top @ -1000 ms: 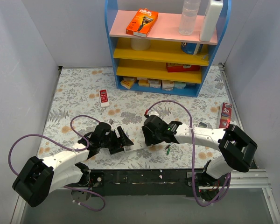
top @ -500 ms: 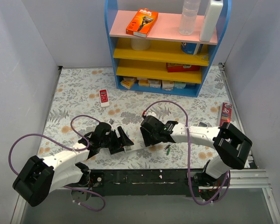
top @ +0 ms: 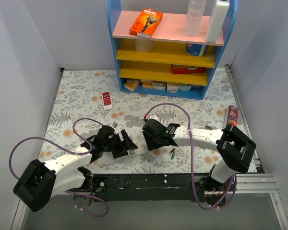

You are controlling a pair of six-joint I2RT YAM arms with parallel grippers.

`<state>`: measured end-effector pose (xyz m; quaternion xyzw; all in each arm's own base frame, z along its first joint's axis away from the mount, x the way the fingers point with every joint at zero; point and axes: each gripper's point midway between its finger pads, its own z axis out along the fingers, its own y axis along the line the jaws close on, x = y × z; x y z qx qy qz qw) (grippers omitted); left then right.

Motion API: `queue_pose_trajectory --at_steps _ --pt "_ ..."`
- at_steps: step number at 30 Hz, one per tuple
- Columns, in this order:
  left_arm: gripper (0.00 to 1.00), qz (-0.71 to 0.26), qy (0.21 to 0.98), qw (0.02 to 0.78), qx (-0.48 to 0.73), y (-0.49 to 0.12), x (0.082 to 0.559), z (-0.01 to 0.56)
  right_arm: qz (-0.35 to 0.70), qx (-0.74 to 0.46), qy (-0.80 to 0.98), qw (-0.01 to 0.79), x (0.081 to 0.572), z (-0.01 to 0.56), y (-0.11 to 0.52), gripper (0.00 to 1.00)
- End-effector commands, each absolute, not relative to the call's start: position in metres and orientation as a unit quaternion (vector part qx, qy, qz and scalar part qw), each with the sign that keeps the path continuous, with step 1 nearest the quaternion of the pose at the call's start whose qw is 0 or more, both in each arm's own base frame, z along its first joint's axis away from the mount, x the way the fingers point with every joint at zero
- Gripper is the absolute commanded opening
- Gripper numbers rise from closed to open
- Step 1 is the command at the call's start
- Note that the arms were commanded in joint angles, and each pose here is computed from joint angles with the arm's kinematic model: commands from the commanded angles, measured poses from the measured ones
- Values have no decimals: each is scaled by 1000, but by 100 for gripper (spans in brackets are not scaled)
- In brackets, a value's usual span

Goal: Load the batteries into the remote control

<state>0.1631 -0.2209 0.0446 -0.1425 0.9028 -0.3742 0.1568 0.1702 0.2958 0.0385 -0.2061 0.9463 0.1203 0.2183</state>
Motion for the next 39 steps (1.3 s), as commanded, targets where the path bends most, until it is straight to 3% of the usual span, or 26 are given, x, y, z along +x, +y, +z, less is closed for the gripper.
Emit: queue_pose_trajectory --at_steps 1,16,39 --pt "76 -360 913 138 -136 -219 153 33 78 -226 956 172 153 18 279 55" --pt "72 -388 903 129 -132 -233 151 40 107 -240 956 133 132 10 302 56" --pt "65 -436 885 93 -134 -268 142 42 222 -234 934 154 126 35 357 58"
